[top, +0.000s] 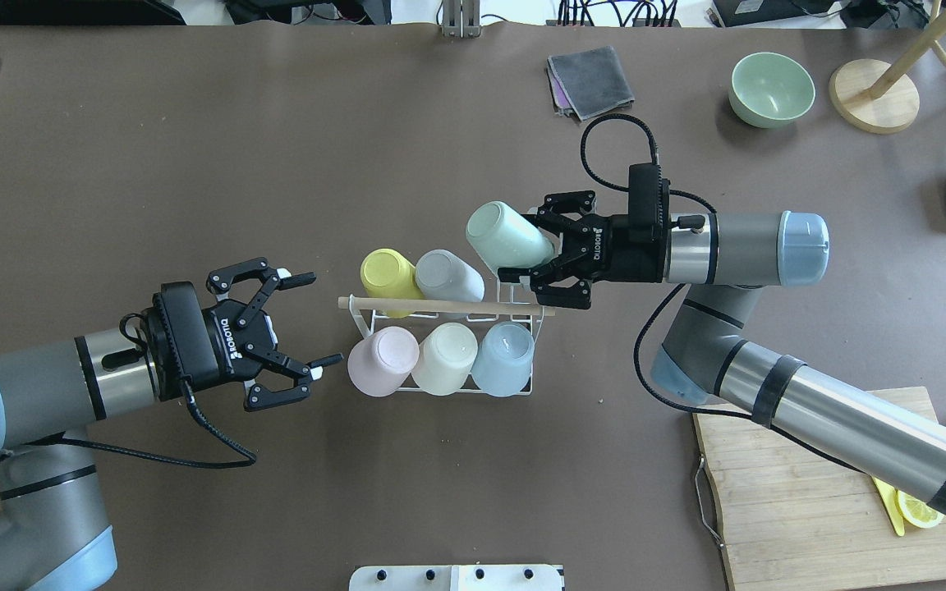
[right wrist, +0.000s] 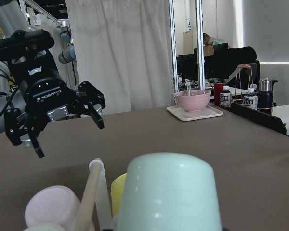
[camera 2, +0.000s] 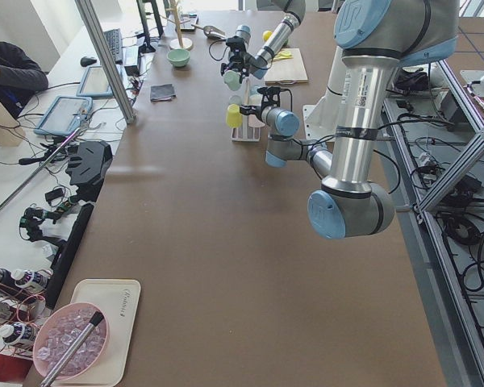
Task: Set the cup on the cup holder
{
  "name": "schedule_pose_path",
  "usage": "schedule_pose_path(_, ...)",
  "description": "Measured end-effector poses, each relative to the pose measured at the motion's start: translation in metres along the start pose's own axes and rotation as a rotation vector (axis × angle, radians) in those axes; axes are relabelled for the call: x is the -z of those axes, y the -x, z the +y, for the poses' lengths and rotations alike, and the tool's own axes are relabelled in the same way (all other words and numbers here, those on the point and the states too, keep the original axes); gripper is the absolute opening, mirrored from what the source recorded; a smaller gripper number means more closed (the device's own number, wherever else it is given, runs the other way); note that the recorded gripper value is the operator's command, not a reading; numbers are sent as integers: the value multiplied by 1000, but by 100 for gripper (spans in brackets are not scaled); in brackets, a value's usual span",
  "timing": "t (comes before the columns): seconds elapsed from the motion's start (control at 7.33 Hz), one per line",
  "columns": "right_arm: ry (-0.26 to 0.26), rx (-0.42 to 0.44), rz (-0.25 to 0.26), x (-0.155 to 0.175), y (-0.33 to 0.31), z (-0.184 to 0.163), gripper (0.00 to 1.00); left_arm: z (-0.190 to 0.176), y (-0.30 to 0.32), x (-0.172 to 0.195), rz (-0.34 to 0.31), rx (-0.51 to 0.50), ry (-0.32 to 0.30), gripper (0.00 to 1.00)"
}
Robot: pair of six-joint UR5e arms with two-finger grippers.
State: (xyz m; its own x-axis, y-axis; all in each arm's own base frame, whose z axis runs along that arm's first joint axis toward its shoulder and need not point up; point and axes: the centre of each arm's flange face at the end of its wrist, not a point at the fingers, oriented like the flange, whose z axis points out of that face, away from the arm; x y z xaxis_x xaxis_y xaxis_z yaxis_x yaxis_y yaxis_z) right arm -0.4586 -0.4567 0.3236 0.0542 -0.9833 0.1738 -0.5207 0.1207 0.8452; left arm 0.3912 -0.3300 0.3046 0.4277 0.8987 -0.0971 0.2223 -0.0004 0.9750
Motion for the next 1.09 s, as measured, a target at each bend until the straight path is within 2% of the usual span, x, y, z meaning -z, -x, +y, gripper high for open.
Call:
schedule_pose_path(0.14, 0, -2, 2, 1, -1, 0, 100, -6, 13, 5, -38, -10, 120, 99)
schedule_pose_path(0.41, 2, -2, 4, 4, -2, 0, 100, -22, 37, 9, -115, -17, 397, 99)
schedule_pose_path(0.68, 8, 5, 3, 13, -7, -3, 100, -10, 49, 9, -160, -13, 646, 99)
schedule_pose_path(0.82, 28, 9, -5, 26, -15, -4, 100, 1, 51, 9, -172, -12, 735, 99)
schedule_pose_path(1.09, 127, 5, -34, 76, -39, 1, 100, 21, 64, 13, -204, 0, 907, 98)
